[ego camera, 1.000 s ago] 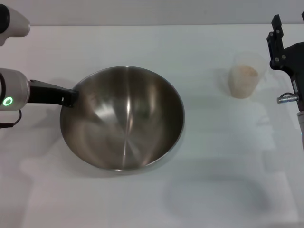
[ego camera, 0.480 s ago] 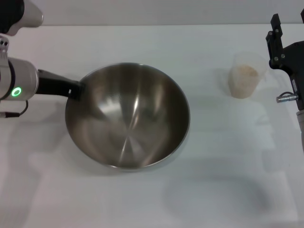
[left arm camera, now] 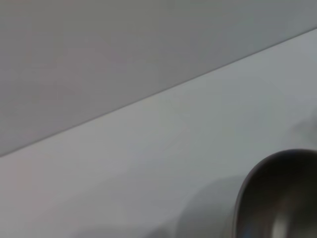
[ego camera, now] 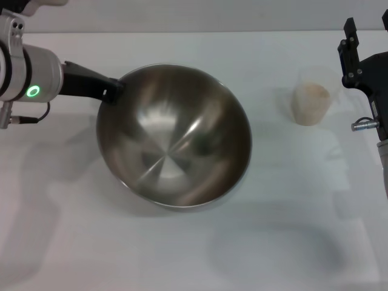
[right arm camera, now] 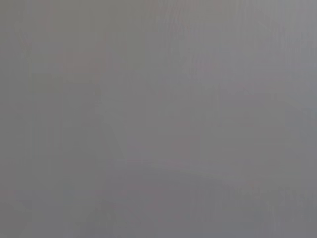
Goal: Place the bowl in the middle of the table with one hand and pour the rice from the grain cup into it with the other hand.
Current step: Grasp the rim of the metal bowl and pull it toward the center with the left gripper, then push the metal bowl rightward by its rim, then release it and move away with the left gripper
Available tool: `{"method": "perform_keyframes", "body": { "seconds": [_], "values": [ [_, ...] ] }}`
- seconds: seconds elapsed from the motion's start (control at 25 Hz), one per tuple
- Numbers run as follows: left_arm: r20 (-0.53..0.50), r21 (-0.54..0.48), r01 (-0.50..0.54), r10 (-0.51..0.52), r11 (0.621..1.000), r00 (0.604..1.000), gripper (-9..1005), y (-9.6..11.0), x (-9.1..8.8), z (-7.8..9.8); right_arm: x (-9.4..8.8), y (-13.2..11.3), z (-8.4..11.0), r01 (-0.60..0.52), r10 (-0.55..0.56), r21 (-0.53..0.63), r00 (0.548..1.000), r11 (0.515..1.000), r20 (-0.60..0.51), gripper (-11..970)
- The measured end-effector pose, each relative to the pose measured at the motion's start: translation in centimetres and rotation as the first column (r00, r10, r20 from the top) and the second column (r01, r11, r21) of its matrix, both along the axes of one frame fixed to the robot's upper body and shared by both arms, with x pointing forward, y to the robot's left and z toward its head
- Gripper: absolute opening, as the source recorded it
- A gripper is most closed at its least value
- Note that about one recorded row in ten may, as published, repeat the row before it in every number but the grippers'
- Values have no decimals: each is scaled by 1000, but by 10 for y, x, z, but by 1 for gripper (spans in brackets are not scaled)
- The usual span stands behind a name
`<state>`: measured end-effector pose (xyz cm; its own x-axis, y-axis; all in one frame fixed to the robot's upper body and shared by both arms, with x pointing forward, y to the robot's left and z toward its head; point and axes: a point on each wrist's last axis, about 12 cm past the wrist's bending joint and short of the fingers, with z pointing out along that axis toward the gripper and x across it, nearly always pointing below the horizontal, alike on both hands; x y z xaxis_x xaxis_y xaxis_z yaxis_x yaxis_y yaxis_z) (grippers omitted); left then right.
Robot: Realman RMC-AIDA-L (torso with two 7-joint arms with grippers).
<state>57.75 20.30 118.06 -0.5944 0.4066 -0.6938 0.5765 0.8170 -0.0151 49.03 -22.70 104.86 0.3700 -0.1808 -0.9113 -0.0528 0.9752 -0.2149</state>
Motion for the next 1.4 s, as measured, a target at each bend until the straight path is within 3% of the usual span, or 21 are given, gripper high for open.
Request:
{"method": "perform_keyframes", "body": {
  "seconds": [0.96, 1.4],
  "values": [
    [67, -48, 165, -162, 985, 985, 41, -36, 20, 28, 0, -1, 0, 4, -4, 1, 1000, 1000, 1, 535],
    [87, -62, 103, -97, 993, 991, 42, -32, 35, 8, -1, -3, -1, 7, -7, -4, 1000, 1000, -3, 535]
  ]
}}
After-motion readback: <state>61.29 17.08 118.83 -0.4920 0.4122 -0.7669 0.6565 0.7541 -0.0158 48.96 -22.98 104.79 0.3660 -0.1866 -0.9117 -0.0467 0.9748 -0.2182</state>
